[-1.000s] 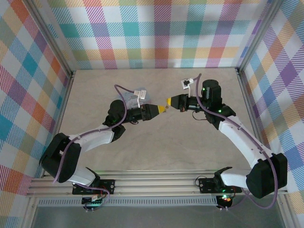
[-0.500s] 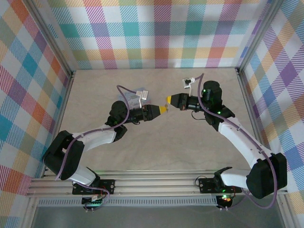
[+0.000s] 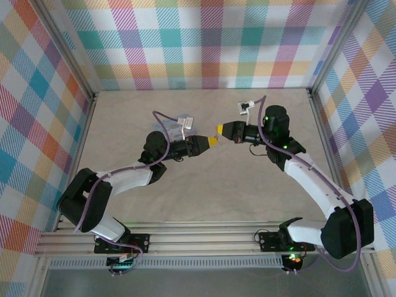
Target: Unlock the padlock with the key
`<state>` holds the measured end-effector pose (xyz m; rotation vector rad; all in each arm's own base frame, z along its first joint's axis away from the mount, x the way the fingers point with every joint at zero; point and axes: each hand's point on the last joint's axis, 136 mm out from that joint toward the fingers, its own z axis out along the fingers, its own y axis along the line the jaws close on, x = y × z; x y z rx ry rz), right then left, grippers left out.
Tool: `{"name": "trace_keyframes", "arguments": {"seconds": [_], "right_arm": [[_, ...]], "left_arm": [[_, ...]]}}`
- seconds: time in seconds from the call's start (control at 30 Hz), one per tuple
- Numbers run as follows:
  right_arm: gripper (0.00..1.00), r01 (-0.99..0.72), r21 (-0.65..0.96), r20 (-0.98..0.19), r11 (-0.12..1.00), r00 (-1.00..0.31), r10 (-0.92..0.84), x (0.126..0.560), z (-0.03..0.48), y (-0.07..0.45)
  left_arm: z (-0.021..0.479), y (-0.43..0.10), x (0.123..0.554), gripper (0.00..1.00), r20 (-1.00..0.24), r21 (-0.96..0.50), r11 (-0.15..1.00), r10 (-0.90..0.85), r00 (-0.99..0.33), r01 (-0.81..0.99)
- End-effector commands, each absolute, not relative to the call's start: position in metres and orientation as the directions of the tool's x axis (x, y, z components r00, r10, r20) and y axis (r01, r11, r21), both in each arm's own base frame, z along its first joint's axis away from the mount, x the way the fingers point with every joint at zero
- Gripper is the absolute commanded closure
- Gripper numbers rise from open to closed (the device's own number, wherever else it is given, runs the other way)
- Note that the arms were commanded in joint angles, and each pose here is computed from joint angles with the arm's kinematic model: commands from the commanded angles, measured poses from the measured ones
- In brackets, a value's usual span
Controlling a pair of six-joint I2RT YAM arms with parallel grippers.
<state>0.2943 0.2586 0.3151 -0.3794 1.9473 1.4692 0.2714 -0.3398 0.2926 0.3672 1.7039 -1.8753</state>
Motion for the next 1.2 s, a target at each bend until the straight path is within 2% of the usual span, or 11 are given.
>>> {"name": "trace_keyframes", "arguments": {"seconds": [0.0, 0.13, 0.37, 0.5, 0.63, 0.77, 0.8, 0.83, 0.87, 1.0, 1.17], "right_arm": [[1.0, -0.621, 0.727, -0.678, 0.293, -0.719, 0.157, 0.286, 0.325, 0.258], [1.0, -0.623, 0.727, -0.678, 0.289, -0.719, 0.155, 0.285, 0.325, 0.258], [1.0, -0.625, 0.726, -0.679, 0.289, -0.717, 0.157, 0.284, 0.326, 0.258], [1.0, -0.623, 0.727, -0.678, 0.288, -0.718, 0.156, 0.284, 0.325, 0.258], [1.0, -0.62, 0.729, -0.675, 0.292, -0.721, 0.154, 0.284, 0.322, 0.258], [1.0, -0.614, 0.729, -0.673, 0.301, -0.724, 0.154, 0.285, 0.319, 0.258], [0.98, -0.61, 0.731, -0.67, 0.306, -0.726, 0.153, 0.286, 0.318, 0.257], [0.93, -0.61, 0.729, -0.672, 0.311, -0.725, 0.154, 0.286, 0.318, 0.257], [0.83, -0.608, 0.728, -0.672, 0.318, -0.725, 0.152, 0.286, 0.318, 0.256], [0.62, -0.595, 0.714, -0.678, 0.369, -0.72, 0.15, 0.29, 0.317, 0.252], [0.48, -0.54, 0.694, -0.665, 0.475, -0.734, 0.138, 0.303, 0.305, 0.245]], "left_arm": [[0.317, -0.342, 0.269, 0.63, -0.596, -0.773, -0.07, -0.26, -0.76, 0.631], [0.316, -0.343, 0.272, 0.64, -0.59, -0.777, -0.069, -0.27, -0.761, 0.626], [0.318, -0.344, 0.274, 0.72, -0.583, -0.778, -0.083, -0.274, -0.765, 0.623], [0.319, -0.344, 0.274, 0.81, -0.585, -0.776, -0.084, -0.275, -0.763, 0.625], [0.321, -0.343, 0.272, 1.0, -0.593, -0.768, -0.089, -0.272, -0.757, 0.634], [0.317, -0.341, 0.269, 1.0, -0.616, -0.758, -0.059, -0.265, -0.742, 0.65], [0.314, -0.34, 0.269, 1.0, -0.619, -0.76, -0.041, -0.261, -0.741, 0.649], [0.311, -0.339, 0.27, 1.0, -0.62, -0.763, -0.023, -0.256, -0.742, 0.646], [0.307, -0.337, 0.271, 1.0, -0.622, -0.766, -0.003, -0.25, -0.742, 0.643], [0.291, -0.326, 0.276, 1.0, -0.62, -0.779, 0.077, -0.237, -0.748, 0.622], [0.27, -0.302, 0.284, 1.0, -0.629, -0.777, 0.224, -0.222, -0.745, 0.589]]}}
